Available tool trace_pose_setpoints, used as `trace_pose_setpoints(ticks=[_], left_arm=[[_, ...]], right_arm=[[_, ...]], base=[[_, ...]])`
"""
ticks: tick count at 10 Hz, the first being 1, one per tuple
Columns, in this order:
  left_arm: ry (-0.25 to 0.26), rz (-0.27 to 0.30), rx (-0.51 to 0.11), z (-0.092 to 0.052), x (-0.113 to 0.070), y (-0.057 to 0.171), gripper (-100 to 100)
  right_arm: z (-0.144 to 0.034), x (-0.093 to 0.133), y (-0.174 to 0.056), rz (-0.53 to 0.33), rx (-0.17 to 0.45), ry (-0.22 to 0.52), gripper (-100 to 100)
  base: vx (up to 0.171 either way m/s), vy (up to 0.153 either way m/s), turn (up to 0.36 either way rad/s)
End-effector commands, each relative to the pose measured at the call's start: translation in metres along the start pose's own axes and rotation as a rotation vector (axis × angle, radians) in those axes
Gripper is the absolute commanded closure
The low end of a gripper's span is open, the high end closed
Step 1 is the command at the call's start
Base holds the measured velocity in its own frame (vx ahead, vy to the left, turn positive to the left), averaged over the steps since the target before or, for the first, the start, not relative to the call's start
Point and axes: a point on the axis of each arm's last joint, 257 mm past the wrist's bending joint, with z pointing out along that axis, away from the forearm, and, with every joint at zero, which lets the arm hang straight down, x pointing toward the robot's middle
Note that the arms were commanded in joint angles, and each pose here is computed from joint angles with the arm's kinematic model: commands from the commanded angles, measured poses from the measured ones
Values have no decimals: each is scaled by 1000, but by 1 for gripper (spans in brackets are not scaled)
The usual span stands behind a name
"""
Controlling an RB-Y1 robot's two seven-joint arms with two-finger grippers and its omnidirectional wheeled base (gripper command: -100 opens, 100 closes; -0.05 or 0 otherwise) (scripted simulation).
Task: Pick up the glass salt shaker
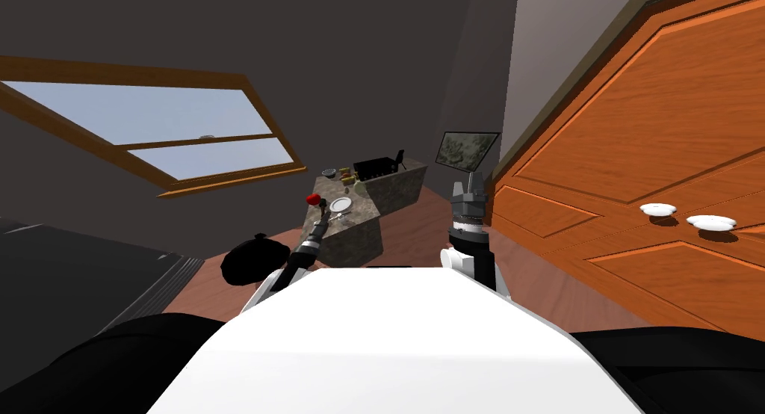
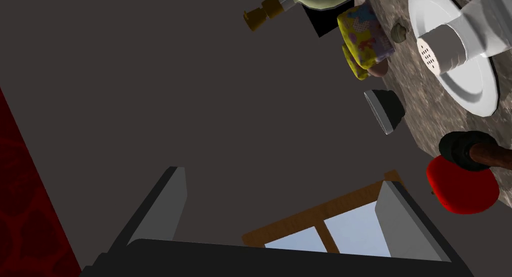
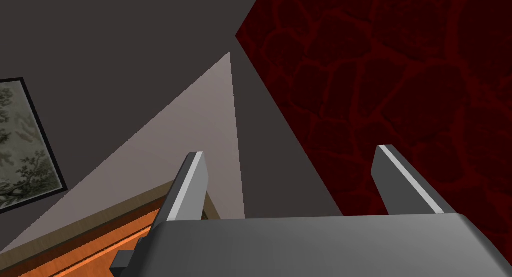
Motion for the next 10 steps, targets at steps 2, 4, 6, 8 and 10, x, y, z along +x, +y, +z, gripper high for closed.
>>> trace_pose_setpoints(ticks=[2, 4, 6, 8, 10], left_arm=[[32, 41, -78, -3, 2, 26, -100], [69, 96, -169, -10, 0, 58, -100], [104, 156, -258, -18, -6, 89, -100], [121, 188, -308, -24, -10, 106, -100], [152, 253, -394, -35, -20, 135, -100]], right_arm=[[0, 0, 0, 0, 0, 0, 0], [0, 0, 0, 0, 0, 0, 0], [0, 0, 0, 0, 0, 0, 0], [0, 0, 0, 0, 0, 0, 0], [0, 0, 0, 0, 0, 0, 0]], base=[[49, -69, -19], [65, -99, -49], [74, -104, -59], [56, -69, -18], [71, -91, -51]])
